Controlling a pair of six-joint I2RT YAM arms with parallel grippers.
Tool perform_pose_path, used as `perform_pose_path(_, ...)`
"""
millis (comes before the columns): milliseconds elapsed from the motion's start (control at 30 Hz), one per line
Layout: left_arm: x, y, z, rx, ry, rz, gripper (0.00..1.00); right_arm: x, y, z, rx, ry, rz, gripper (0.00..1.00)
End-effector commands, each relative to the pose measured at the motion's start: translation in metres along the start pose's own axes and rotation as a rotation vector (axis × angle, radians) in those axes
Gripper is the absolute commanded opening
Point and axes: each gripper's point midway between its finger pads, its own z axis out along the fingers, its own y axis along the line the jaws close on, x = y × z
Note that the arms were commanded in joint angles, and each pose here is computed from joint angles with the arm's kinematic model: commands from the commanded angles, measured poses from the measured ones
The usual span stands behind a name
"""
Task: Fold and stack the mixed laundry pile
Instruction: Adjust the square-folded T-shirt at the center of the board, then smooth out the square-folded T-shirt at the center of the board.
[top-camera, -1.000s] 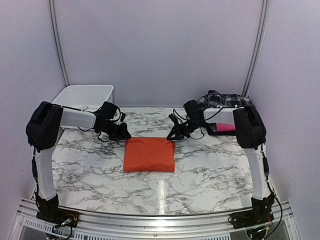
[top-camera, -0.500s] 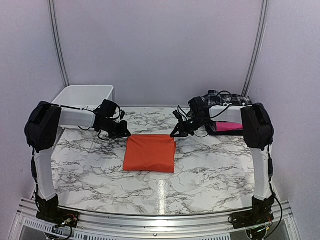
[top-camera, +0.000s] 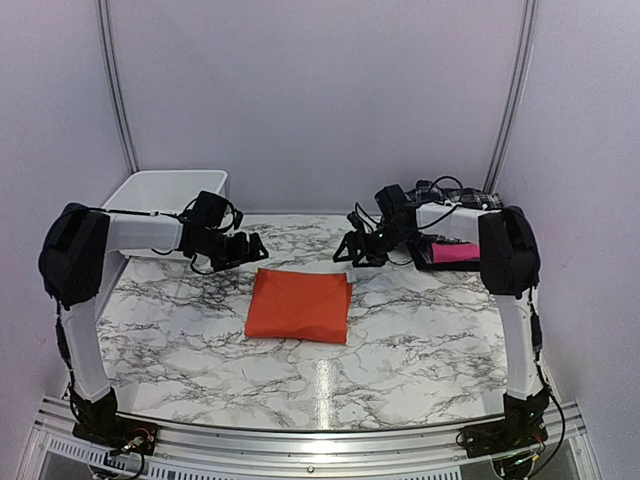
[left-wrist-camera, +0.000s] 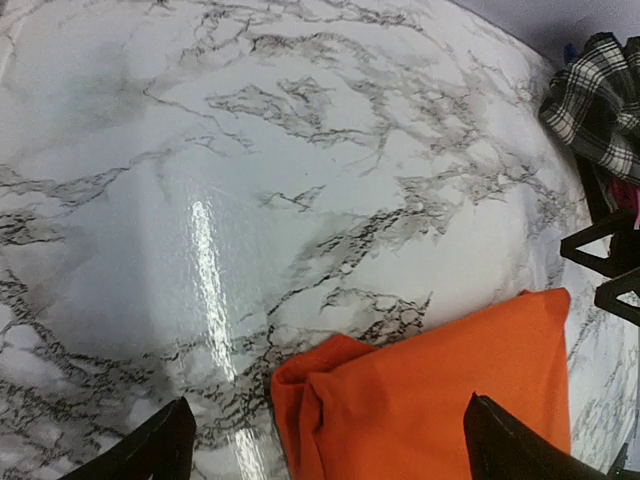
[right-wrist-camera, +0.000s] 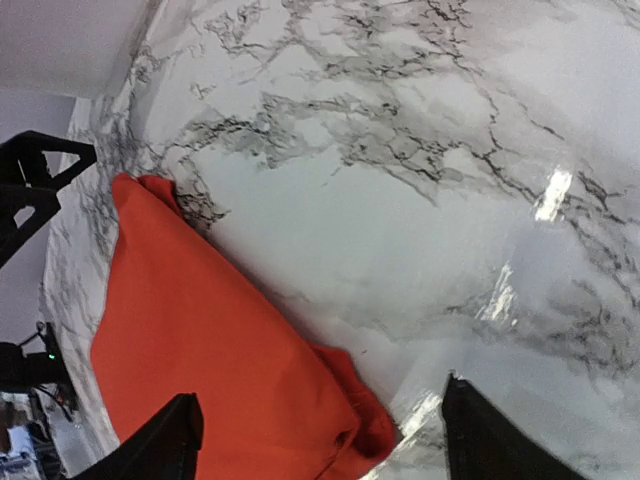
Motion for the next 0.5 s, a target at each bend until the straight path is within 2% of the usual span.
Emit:
perform_pose_path(0,-0.026,-0.041,-0.076,0.093,-0.127,0.088,0.99,-0.026,0.069,-0.066,-0.109,-0.097,-0.062,0.85)
perform_pose_path(100,-0.006,-0.062,-0.093,0.215,-0.079,0.046,0.99,-0.008,0.115,-0.076,-0.239,-0.086,-0.049,0.88)
perform_pose_path(233,0.04,-0.095,-0.091,0.365,0.041,0.003,0.99,0.035,0.165,-0.051,-0.419,0.006,0.007,0.88)
perform_pose_path(333,0.073,-0.123,-0.086,0.454,0.117,0.001,0.99,0.074,0.183,-0.022,-0.5,0.096,0.074,0.88)
perform_pose_path(467,0.107,-0.141,-0.071,0.539,0.187,-0.064,0.99,0.109,0.175,0.006,-0.552,0.169,0.183,0.88)
